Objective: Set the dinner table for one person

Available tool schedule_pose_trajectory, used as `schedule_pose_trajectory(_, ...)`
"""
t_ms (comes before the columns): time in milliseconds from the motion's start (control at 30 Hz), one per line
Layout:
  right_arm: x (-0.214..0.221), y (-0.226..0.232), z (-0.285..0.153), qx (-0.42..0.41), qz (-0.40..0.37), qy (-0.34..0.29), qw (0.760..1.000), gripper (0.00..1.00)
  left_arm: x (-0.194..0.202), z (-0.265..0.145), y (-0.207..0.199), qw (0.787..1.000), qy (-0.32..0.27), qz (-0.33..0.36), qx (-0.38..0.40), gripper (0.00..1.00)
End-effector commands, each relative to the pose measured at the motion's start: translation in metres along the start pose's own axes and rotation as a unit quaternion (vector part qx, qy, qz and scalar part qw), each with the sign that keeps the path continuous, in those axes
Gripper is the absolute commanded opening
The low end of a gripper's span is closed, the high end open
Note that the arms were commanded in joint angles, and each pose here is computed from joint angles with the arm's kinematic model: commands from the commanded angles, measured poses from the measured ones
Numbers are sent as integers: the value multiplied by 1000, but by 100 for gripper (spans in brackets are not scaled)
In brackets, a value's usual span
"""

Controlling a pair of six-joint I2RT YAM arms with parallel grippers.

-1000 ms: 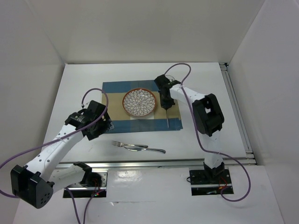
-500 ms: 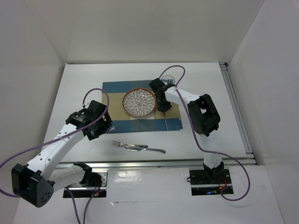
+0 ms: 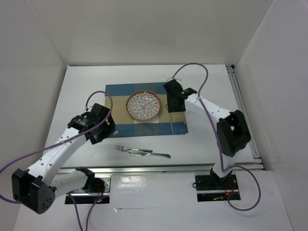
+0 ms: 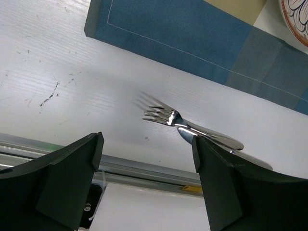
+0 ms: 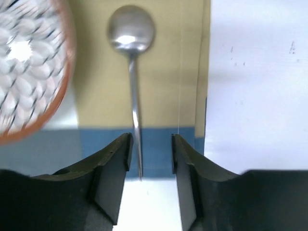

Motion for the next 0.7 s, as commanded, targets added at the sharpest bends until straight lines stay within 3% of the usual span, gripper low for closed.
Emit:
schedule_pose_trajectory(0, 24, 37, -48, -81, -82, -42, 992, 50, 0, -1, -3, 1000, -4, 4, 9, 92)
schedule_pose_trajectory(133, 94, 60, -74, -146, -194, -19, 970, 63, 6, 3, 1, 1000, 4, 1, -2, 92)
schedule_pose_trajectory(367, 182, 88, -85, -185, -305, 29, 934, 64, -2, -3, 7, 1000, -13, -9, -24, 92)
schedule_pose_trajectory(667, 223, 89, -66, -189, -372, 72, 906, 65, -3, -5, 6, 1000, -13, -18, -18, 92)
Point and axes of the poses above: each gripper's point midway between its finger pads, its own z axis out along the fingers, its own y axis along the line the jaws close on, x = y × z, the point moved 2 cm from there along -z, back along the fingers, and after that the axes turned 13 degrees about z, right-handed, at the moved point
